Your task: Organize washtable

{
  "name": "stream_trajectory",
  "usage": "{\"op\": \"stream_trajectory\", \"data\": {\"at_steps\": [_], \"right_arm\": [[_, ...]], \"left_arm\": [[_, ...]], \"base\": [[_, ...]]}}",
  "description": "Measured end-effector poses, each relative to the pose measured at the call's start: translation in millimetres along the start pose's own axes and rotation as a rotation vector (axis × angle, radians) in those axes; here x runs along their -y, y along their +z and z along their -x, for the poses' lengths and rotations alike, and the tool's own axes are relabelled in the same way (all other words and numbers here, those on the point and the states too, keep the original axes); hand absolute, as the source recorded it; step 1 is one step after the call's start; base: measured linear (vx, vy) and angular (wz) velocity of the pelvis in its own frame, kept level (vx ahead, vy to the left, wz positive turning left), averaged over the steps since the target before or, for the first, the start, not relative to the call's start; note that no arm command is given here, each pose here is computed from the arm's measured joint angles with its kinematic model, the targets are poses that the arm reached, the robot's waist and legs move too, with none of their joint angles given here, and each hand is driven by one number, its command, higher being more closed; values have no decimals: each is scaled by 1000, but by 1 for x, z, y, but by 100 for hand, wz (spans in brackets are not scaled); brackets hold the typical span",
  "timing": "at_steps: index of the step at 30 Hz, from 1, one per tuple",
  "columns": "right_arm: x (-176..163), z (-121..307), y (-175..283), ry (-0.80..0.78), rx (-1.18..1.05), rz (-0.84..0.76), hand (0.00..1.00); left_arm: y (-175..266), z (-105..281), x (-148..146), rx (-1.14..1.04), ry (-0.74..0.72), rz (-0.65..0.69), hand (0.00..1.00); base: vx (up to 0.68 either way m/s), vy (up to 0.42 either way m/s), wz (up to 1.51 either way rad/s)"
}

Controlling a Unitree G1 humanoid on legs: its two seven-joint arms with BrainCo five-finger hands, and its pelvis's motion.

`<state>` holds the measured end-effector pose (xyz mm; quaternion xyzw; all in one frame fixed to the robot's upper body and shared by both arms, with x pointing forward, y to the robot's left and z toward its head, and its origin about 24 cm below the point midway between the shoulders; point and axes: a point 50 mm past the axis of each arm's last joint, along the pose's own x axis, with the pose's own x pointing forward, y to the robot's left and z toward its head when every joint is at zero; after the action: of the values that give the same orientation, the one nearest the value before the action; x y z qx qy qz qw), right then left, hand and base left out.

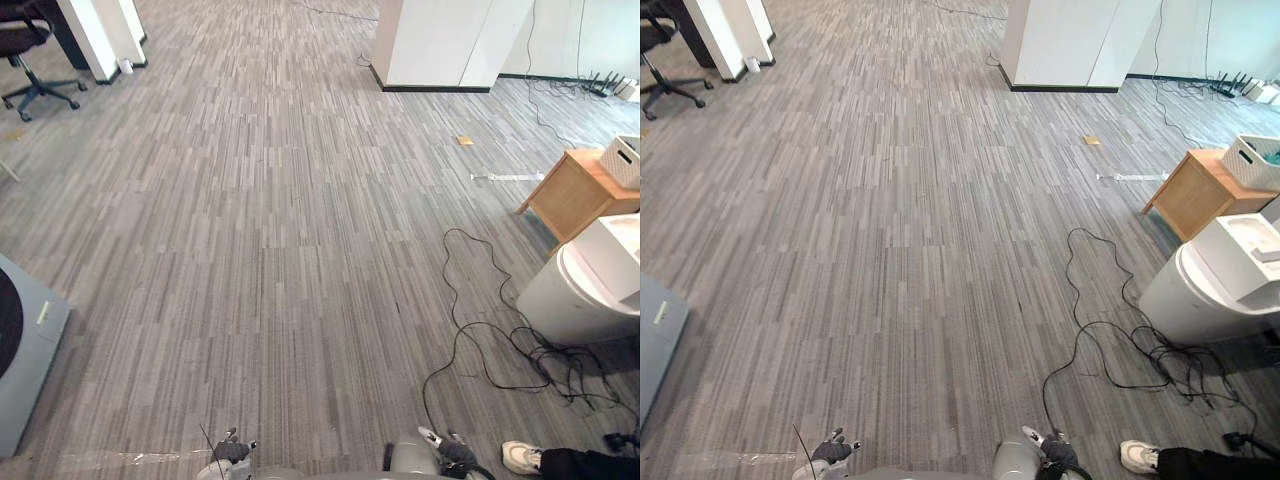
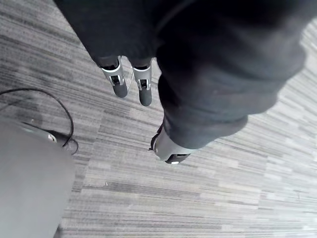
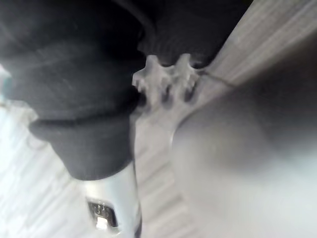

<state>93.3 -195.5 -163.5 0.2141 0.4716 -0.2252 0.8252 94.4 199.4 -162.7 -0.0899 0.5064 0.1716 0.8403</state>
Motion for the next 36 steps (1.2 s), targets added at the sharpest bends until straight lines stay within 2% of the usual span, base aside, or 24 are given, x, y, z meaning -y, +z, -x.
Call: {"op": "stream_trajectory", "data": {"at_steps": [5,8,9,11,13,18,21,24,27,29,33,36], "right_arm": [[6,-1,5,-51,19,-107,0],[10,0,6,-67,26,-129,0],[9,-2,14,-61,53,-127,0],[11,0,14,-55,62,-55,0],[17,0,19,-72,66,-20,0],[2,-1,1,-50,-7,-6,0],[1,-2,4,-40,-5,46,0],[7,-2,6,-35,-23,188,0],[-5,-2,-7,-1,-70,227,0],[-12,-2,-10,30,-80,239,0],[-11,-2,-9,31,-73,240,0],[-7,-1,-1,22,-23,200,0]], "left_arm": [[-9,2,-1,-43,-1,-20,0],[-15,2,10,-62,-40,-11,0],[-7,1,16,-42,-59,-23,0],[-18,4,6,-72,-25,-20,0],[-10,3,17,-40,-45,-16,0],[17,0,14,85,-37,-11,0],[28,0,18,136,-54,-14,0],[30,1,24,154,-58,-17,0],[36,1,18,179,-37,-22,0],[35,0,13,165,-27,-48,0],[23,-1,11,102,-44,-197,0],[14,-1,14,57,-60,-235,0]], "base": [[545,-84,52],[741,-192,56],[753,-249,4],[690,-368,-20],[637,-198,-67],[667,-42,-59],[540,142,-56],[591,341,-51],[625,325,-58],[822,355,-10],[731,274,21],[653,183,14]]}}
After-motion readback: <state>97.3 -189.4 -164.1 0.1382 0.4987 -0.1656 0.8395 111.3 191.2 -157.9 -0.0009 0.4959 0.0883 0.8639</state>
